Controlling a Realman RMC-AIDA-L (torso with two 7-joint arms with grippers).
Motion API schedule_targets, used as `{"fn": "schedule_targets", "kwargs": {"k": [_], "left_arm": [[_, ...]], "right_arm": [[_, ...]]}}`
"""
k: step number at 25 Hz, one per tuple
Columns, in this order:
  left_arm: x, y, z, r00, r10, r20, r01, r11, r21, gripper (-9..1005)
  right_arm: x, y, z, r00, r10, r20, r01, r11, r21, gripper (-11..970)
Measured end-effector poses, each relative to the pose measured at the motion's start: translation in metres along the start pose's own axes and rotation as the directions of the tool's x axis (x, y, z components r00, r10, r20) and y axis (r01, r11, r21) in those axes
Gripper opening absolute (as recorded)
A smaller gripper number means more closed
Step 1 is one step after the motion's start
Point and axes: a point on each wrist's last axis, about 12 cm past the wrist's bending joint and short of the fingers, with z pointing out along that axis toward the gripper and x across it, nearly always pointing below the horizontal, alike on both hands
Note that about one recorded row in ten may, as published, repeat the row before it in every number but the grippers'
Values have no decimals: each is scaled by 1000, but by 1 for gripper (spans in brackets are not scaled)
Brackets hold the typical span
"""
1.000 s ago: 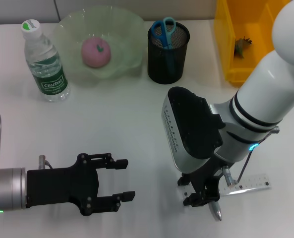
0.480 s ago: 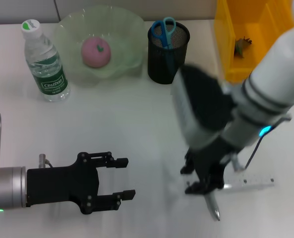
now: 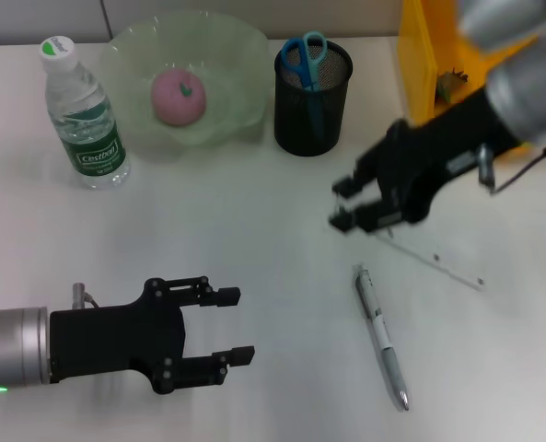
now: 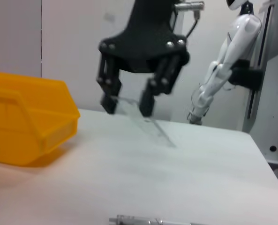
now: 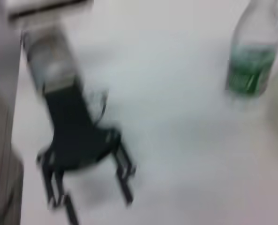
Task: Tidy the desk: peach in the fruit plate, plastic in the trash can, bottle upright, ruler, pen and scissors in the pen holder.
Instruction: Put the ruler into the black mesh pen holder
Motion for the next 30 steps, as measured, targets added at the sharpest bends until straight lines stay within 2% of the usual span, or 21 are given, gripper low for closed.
{"fn": "schedule_targets", "kwargs": {"k": [4, 5, 7, 8, 9, 10, 11, 16, 18, 20, 21, 24, 30], "left_arm": [[-3, 0, 1, 999, -5, 38, 5, 1000, -8, 675], [-4, 0, 1, 999, -7, 53, 8, 1000, -11, 675], [-6, 0, 0, 997, -9, 74, 11, 1000, -21, 675], [-7, 0, 0, 994, -12, 111, 17, 999, -45, 675], [-7, 0, 0, 994, -12, 111, 17, 999, -45, 675], [-7, 0, 0, 993, -13, 118, 19, 999, -50, 675], [-7, 0, -1, 990, -16, 138, 26, 998, -64, 675], [-7, 0, -1, 989, -19, 150, 30, 997, -74, 675], [-4, 1, 1, 983, -2, 183, 28, 990, -138, 675], [-3, 1, 2, 982, 3, 189, 25, 988, -150, 675], [-2, 1, 4, 980, 9, 199, 24, 986, -166, 675], [-3, 2, 4, 974, 22, 224, 23, 981, -195, 675], [-3, 2, 3, 974, 19, 226, 27, 980, -198, 675]], "right_arm": [[18, -11, -7, 980, 62, 189, -61, 998, -13, 375], [30, -15, -5, 955, 86, 283, -84, 996, -20, 375], [35, -16, -5, 941, 90, 325, -88, 996, -20, 375], [47, -17, -1, 905, 91, 415, -88, 996, -27, 375], [47, -17, -1, 905, 91, 415, -88, 996, -27, 375], [56, -16, 1, 872, 81, 483, -78, 997, -27, 375], [56, -16, 1, 872, 81, 483, -78, 997, -27, 375], [78, -12, 14, 785, 38, 619, -56, 998, 9, 375], [85, -9, 21, 754, 12, 656, -43, 999, 31, 375], [98, -3, 31, 698, -25, 716, -40, 996, 74, 375], [98, -3, 31, 698, -25, 716, -40, 996, 74, 375], [109, 3, 39, 633, -53, 772, -65, 990, 121, 375], [113, 6, 40, 620, -102, 778, -46, 985, 166, 375]]}}
